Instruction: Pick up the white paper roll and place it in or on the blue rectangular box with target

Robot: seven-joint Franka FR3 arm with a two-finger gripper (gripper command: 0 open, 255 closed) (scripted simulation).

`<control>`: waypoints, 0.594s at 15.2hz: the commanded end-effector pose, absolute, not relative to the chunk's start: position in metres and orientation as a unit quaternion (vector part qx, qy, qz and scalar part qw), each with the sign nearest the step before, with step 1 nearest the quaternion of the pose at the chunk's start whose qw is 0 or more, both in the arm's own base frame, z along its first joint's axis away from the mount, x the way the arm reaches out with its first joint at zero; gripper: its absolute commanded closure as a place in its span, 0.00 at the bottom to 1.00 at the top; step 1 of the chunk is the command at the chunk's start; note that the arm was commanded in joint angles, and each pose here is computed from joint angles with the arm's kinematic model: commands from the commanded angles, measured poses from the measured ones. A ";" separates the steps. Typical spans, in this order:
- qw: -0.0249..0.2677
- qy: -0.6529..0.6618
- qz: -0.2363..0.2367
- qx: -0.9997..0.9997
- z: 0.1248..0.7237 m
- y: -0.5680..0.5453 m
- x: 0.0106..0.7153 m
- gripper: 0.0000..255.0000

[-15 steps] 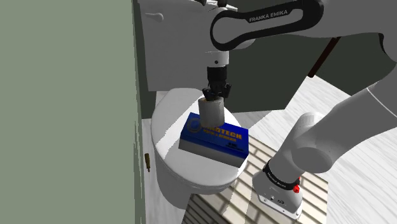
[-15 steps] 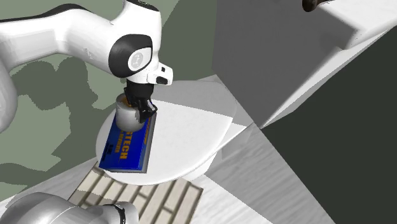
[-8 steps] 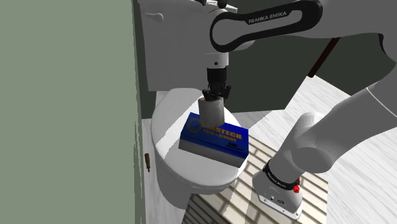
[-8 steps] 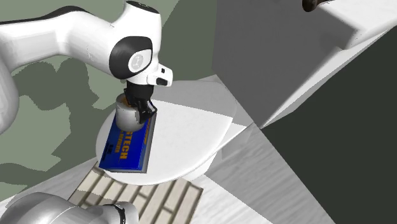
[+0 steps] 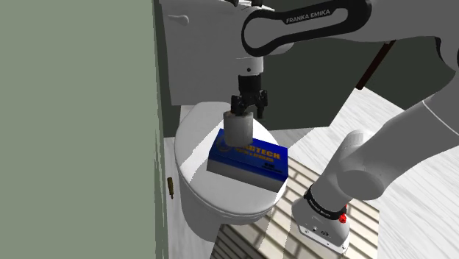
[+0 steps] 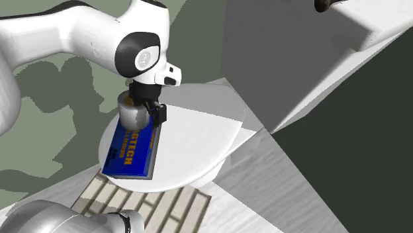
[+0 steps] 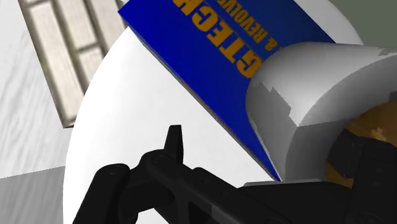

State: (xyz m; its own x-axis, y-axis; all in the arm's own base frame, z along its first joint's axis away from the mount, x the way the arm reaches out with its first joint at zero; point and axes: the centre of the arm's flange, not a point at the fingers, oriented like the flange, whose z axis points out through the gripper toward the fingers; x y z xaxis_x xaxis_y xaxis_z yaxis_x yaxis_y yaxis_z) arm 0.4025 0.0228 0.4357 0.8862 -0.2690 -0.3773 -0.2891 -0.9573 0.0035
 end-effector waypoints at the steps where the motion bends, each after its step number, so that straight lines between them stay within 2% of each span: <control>1: 0.026 0.144 0.191 -0.971 0.457 0.021 0.411 0.00; 9: 0.026 0.144 0.191 -0.971 0.467 0.020 0.414 0.00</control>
State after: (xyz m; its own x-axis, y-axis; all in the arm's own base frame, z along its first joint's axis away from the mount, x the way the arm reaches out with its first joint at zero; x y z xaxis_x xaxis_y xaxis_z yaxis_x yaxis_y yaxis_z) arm 0.4144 0.0200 0.4668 0.8860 -0.2689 -0.3779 -0.2889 -0.9573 0.0038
